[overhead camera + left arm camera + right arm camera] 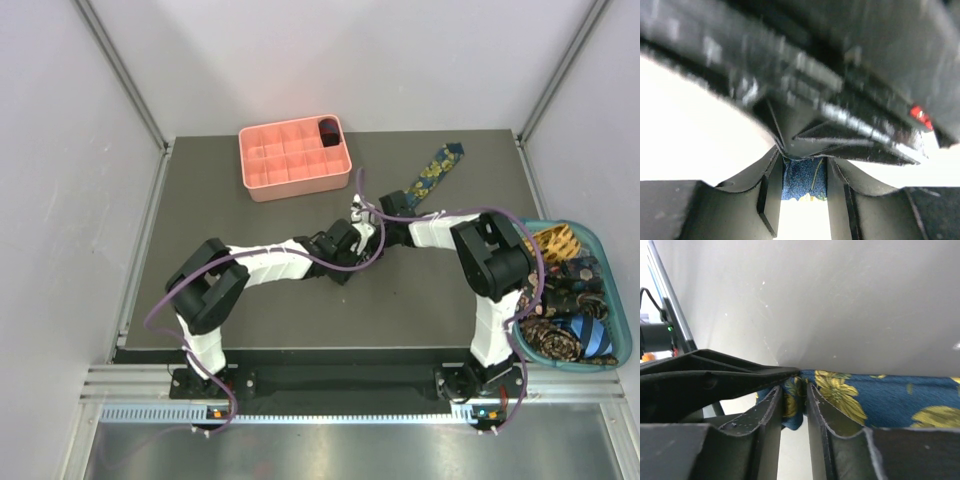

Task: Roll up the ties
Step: Roll the tie

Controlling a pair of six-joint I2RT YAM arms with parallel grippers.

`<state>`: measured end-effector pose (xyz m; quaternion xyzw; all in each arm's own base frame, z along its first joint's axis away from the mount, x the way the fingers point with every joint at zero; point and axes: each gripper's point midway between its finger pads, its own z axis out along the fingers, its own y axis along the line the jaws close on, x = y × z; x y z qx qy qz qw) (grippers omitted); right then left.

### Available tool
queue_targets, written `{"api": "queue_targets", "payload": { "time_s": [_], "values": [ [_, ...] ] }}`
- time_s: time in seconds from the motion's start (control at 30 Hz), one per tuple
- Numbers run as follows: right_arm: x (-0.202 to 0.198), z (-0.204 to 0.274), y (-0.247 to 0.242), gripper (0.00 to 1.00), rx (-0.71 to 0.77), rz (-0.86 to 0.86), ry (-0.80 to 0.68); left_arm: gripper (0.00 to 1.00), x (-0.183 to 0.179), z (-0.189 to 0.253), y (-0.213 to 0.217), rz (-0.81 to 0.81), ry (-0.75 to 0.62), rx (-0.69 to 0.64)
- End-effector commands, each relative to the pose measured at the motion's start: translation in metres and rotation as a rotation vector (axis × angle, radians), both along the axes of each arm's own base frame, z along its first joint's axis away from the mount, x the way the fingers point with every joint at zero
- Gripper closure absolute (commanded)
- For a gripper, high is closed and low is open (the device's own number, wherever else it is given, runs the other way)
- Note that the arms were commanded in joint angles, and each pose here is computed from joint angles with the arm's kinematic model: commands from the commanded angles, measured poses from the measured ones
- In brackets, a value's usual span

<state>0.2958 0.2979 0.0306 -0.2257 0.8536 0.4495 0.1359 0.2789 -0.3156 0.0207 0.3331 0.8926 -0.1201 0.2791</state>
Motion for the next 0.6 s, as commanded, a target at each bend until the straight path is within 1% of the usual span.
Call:
{"api": "queue_targets", "payload": {
  "time_s": [0.0, 0.07, 0.1, 0.33, 0.47, 0.5, 0.53, 0.57],
  "values": [
    [0.029, 0.022, -0.008, 0.73, 0.057, -0.077, -0.076, 0.71, -0.026, -0.027, 0.023, 0.019, 0.103, 0.061],
    [0.034, 0.027, -0.011, 0.71, 0.065, -0.108, -0.081, 0.73, -0.03, -0.03, 0.025, 0.014, 0.114, 0.064],
    [0.038, 0.031, -0.012, 0.68, 0.071, -0.134, -0.077, 0.73, -0.031, -0.03, 0.024, 0.011, 0.119, 0.062],
    [0.066, 0.055, -0.039, 0.68, 0.086, -0.301, -0.153, 0.74, -0.033, -0.034, 0.026, 0.007, 0.136, 0.076],
    [0.064, 0.062, -0.066, 0.68, 0.055, -0.417, -0.211, 0.74, -0.035, -0.036, 0.03, 0.024, 0.158, 0.11],
    [0.061, 0.06, -0.069, 0.68, 0.04, -0.437, -0.227, 0.74, -0.033, -0.033, 0.028, 0.028, 0.16, 0.109],
    [0.046, 0.042, -0.078, 0.68, 0.003, -0.469, -0.213, 0.75, -0.033, -0.032, 0.028, 0.033, 0.163, 0.112],
    [0.042, 0.051, -0.08, 0.69, 0.018, -0.485, -0.256, 0.75, -0.033, -0.031, 0.028, 0.042, 0.169, 0.113]
  ]
}}
